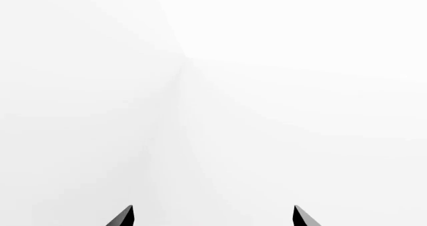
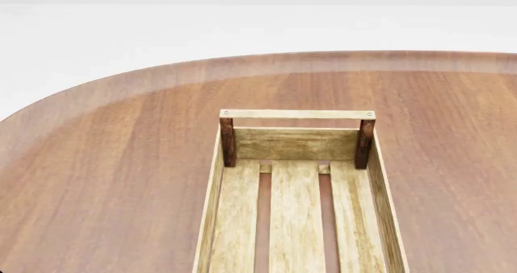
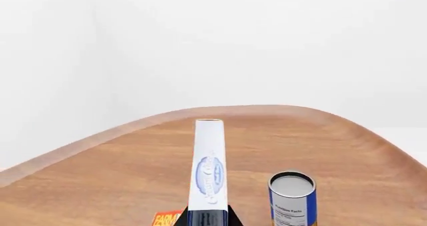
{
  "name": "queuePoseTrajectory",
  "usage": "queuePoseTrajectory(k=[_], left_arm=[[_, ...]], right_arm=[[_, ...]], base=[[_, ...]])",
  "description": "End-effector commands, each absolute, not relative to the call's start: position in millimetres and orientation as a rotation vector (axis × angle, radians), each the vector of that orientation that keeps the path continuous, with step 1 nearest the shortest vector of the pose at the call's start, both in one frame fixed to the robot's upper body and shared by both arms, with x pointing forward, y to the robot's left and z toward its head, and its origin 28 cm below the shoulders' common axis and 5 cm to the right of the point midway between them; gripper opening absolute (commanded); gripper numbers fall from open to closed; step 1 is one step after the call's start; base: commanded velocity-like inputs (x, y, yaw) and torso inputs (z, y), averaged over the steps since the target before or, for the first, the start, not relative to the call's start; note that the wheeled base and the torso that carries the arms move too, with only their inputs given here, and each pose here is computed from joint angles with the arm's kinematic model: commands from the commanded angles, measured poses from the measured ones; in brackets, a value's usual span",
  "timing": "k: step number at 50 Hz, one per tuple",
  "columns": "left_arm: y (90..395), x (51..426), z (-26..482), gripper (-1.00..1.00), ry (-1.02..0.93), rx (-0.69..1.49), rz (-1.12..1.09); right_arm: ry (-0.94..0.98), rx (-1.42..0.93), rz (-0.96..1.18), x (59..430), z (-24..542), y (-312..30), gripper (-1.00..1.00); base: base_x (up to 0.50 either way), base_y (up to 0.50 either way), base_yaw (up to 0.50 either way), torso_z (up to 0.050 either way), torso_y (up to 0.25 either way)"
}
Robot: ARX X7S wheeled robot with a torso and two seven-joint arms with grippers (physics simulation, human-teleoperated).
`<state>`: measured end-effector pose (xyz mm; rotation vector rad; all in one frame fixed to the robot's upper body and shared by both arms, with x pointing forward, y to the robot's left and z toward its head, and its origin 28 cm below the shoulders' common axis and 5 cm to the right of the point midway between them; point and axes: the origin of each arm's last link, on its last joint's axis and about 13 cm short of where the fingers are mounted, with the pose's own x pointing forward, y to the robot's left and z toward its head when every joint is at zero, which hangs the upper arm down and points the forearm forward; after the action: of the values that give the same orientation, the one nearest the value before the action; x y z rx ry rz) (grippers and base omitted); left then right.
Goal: Pick up the cream cheese and put it in the tray.
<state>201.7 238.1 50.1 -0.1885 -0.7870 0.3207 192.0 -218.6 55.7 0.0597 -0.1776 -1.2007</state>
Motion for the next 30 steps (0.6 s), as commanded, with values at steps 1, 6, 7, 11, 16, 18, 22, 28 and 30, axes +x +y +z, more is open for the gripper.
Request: queuePoseTrajectory(k=[1,6,7,11,16,18,22,28,30], left_arm=[[238.1,202.2,49.9,1.0,-0.786,-0.186,0.322],[238.4,201.8,50.3,1.0,-0.787,-0.186,0.323],[238.5,201.8,50.3,1.0,-0.787,-0.187,0.323],[238.3,201.8,50.3,1.0,-0.788,-0.185,0.322],[238.5,201.6,50.5,1.0,-0.79,-0.185,0.322],[238.6,201.8,50.4,1.0,-0.789,-0.185,0.323],[238.5,202.0,50.4,1.0,-0.788,-0.185,0.323],[238.4,200.9,51.2,1.0,-0.793,-0.186,0.322],[238.7,201.0,51.3,1.0,-0.793,-0.186,0.324]], right_arm=[[-0.236,-0.02,-1.158,195.2,75.0,-217.5,-1.0],[-0.254,-0.043,-1.131,195.9,81.4,-216.2,-1.0],[-0.254,-0.052,-1.125,196.2,82.1,-216.1,-1.0],[-0.27,-0.075,-1.11,197.1,86.0,-215.1,-1.0],[-0.312,-0.16,-1.086,197.6,89.8,-211.4,-1.0],[-0.321,-0.177,-1.073,198.4,92.3,-209.3,-1.0],[-0.33,-0.188,-1.058,199.7,94.9,-208.1,-1.0],[-0.351,-0.21,-1.028,201.8,99.9,-205.8,-1.0],[-0.355,-0.217,-1.026,202.3,101.0,-205.4,-1.0]], base=[[0.0,0.0,0.0,0.0,0.0],[0.0,0.0,0.0,0.0,0.0],[0.0,0.0,0.0,0.0,0.0],[0.0,0.0,0.0,0.0,0.0],[0.0,0.0,0.0,0.0,0.002],[0.0,0.0,0.0,0.0,0.0],[0.0,0.0,0.0,0.0,0.0],[0.0,0.0,0.0,0.0,0.0],[0.0,0.0,0.0,0.0,0.0]])
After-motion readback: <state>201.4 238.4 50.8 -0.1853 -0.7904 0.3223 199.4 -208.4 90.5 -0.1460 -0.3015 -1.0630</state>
